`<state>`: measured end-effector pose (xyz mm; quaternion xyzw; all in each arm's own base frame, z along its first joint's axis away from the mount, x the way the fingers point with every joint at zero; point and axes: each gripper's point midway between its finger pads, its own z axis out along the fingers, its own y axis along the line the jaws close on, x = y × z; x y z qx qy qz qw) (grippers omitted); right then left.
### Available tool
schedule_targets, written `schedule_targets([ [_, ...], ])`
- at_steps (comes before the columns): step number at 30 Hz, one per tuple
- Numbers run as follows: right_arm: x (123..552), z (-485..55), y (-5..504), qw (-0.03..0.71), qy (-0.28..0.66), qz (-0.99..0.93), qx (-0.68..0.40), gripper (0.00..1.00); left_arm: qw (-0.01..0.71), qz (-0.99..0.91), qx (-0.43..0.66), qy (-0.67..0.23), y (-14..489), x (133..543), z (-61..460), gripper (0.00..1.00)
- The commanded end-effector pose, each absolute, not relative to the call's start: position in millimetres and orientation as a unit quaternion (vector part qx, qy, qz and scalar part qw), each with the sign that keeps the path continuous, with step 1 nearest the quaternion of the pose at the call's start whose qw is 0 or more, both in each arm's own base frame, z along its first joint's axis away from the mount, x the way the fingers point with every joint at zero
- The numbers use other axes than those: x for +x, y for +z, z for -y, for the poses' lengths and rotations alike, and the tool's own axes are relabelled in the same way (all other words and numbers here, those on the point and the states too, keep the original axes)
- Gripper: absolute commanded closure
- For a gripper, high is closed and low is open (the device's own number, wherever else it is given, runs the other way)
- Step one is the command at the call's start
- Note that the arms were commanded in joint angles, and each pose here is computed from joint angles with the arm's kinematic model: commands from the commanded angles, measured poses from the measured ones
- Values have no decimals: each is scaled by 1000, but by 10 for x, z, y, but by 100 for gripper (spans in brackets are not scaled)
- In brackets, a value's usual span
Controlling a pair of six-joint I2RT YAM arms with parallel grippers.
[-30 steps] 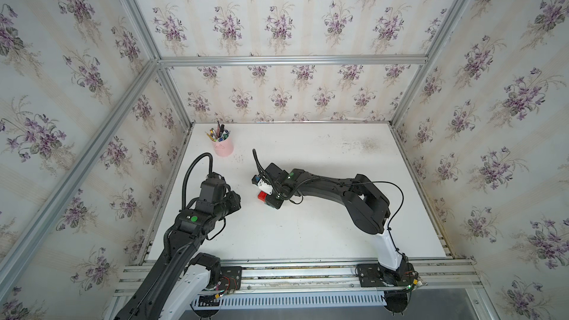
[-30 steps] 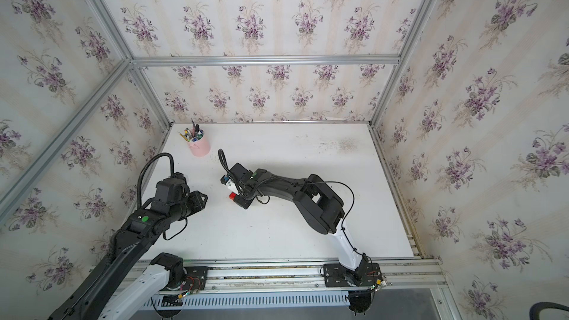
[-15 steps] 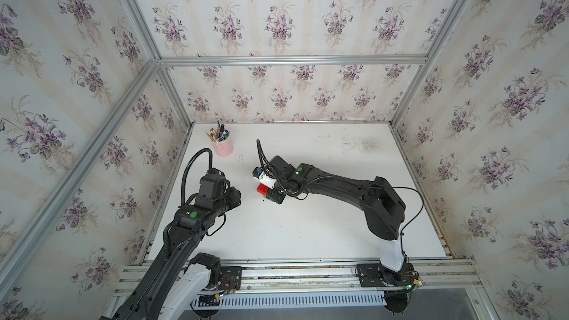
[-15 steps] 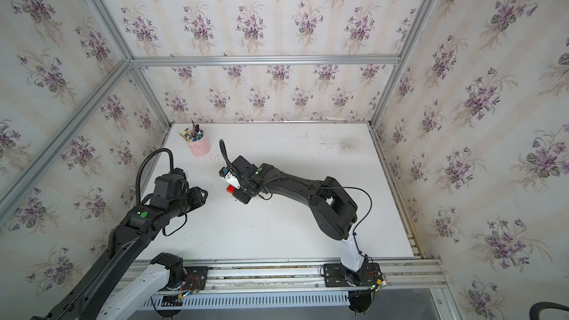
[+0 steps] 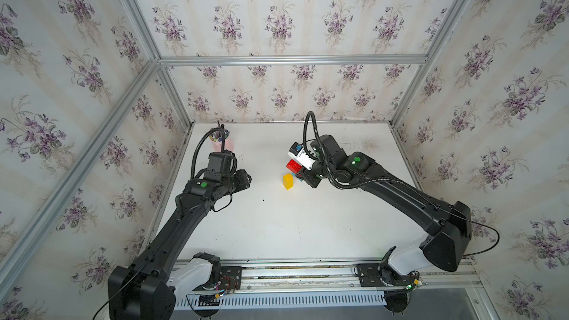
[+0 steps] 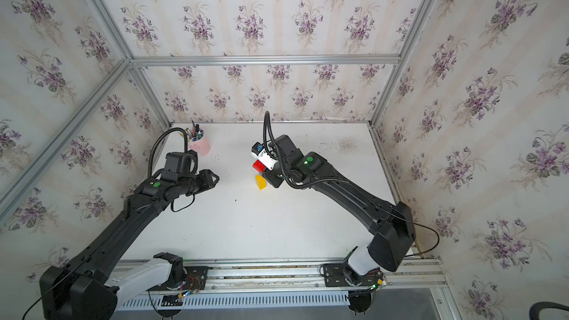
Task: Assemble the letter r with lego
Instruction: Assemble the lego brick with the lego brick.
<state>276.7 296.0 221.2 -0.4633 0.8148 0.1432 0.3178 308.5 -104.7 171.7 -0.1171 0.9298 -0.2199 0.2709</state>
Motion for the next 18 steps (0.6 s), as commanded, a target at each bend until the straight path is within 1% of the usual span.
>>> schedule_targets([
  [1,2716,-2805,2140,305,123,-815,-477,70,267,-919,-90,-277,1811,3232,1286,51],
  [5,2701,-2756,2007,294,116,-817,-483,71,257,-921,-86,-281,1744,3362,1400,51],
  [9,2712,-2763,1788,262,106,-821,-496,72,232,-925,-102,-282,1607,3457,1456,52],
  [12,2800,-2772,1655,247,94,-831,-490,72,219,-927,-104,-286,1520,3529,1544,53],
  [14,2881,-2809,1630,246,93,-840,-474,71,219,-928,-104,-283,1517,3570,1591,54],
  [18,3032,-2891,1657,268,99,-854,-435,70,222,-929,-101,-278,1520,3670,1664,54],
])
